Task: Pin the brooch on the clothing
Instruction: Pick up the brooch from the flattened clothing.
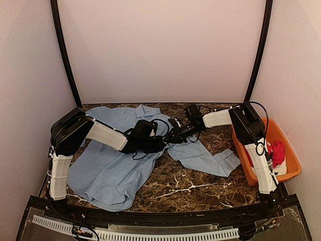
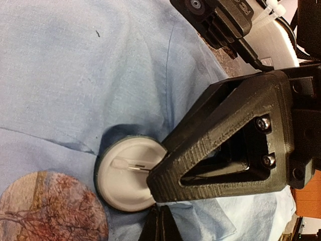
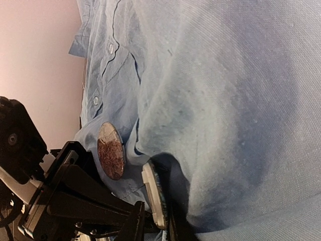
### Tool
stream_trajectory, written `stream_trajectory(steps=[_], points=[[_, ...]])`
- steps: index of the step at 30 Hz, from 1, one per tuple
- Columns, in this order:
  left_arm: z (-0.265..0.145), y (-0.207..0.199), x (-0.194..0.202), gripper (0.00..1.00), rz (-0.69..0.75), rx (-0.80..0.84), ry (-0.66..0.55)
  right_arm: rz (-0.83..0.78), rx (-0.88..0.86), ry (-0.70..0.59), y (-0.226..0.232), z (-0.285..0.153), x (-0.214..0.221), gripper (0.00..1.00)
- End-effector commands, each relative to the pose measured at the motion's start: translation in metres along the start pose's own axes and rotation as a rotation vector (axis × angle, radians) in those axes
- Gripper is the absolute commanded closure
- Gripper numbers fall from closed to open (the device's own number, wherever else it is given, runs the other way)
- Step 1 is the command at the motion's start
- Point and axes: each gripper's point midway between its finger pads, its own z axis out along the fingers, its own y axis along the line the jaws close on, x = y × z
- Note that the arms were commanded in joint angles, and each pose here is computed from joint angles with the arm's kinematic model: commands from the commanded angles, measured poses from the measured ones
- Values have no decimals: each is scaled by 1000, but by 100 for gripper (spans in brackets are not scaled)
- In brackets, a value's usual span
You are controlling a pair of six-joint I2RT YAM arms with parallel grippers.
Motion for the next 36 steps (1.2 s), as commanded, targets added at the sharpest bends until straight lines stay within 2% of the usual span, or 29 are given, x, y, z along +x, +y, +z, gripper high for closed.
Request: stream_trajectory(steps=[1, 7, 11, 15, 20, 24, 29, 36], points=[[3, 46, 51, 99, -30, -121, 151, 10, -32, -12, -7, 2, -2, 86], [-4, 38, 45, 99, -35, -97, 140, -11, -50, -26, -2, -1, -2, 91], [-15, 24, 35, 94, -39, -56, 113, -45, -60, -44, 4, -5, -3, 93], [-37, 6, 22, 80, -41, -4, 77, -85, -76, -63, 16, -11, -7, 93], [-80, -21, -3, 70, 9, 49, -1, -147, -89, -87, 38, -24, -12, 93], [-135, -45, -32, 61, 131, 70, -103, -226, -98, -105, 61, -39, -13, 93], [-177, -59, -57, 46, 244, 71, -179, -349, -107, -100, 89, -55, -4, 93], [-200, -73, -72, 42, 303, 220, -171, -577, -178, -67, 142, -76, 25, 92]])
